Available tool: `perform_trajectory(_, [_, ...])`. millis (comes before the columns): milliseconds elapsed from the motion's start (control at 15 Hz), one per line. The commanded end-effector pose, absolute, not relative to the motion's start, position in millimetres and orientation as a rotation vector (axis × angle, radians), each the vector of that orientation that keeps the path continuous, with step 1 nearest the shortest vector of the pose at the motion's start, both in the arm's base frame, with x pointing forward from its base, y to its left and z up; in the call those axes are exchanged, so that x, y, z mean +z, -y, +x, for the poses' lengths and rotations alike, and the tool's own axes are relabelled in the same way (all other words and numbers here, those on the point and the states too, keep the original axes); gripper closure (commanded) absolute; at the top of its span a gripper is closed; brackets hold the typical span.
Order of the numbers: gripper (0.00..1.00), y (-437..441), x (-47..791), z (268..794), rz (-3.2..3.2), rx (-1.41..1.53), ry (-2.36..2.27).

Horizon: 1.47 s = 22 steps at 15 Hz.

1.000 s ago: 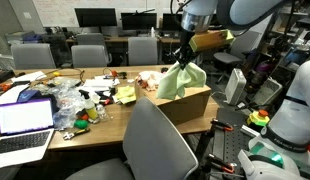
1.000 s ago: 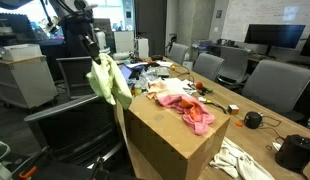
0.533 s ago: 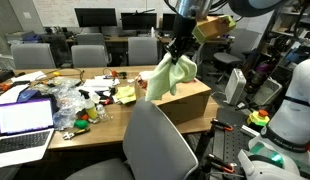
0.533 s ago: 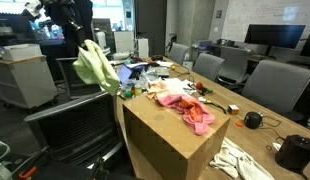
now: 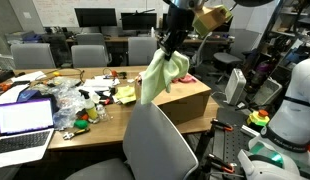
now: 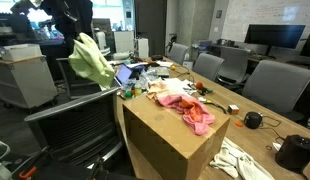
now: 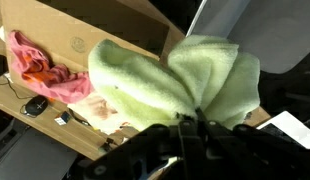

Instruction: Move the green towel and pink shirt from the box to the backrest of the chair

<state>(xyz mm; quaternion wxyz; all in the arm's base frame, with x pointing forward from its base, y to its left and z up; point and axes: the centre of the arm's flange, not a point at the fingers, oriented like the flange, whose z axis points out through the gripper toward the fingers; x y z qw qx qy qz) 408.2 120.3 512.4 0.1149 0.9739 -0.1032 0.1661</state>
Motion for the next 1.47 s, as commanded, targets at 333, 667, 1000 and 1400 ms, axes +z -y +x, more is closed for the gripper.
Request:
perform_trajectory(333, [0.99, -154.4, 527.6, 435.4, 2.851, 0.434, 0.087])
perform_trajectory(667, [0.99, -155.8, 524.7, 442.1, 2.859, 0.406, 0.063])
perform_trajectory(1000, [0.99, -154.8, 522.4, 444.1, 2.864, 0.389, 0.053])
perform_trajectory(1400, [0.5, -149.2, 520.7, 444.0, 2.873, 0.379, 0.059])
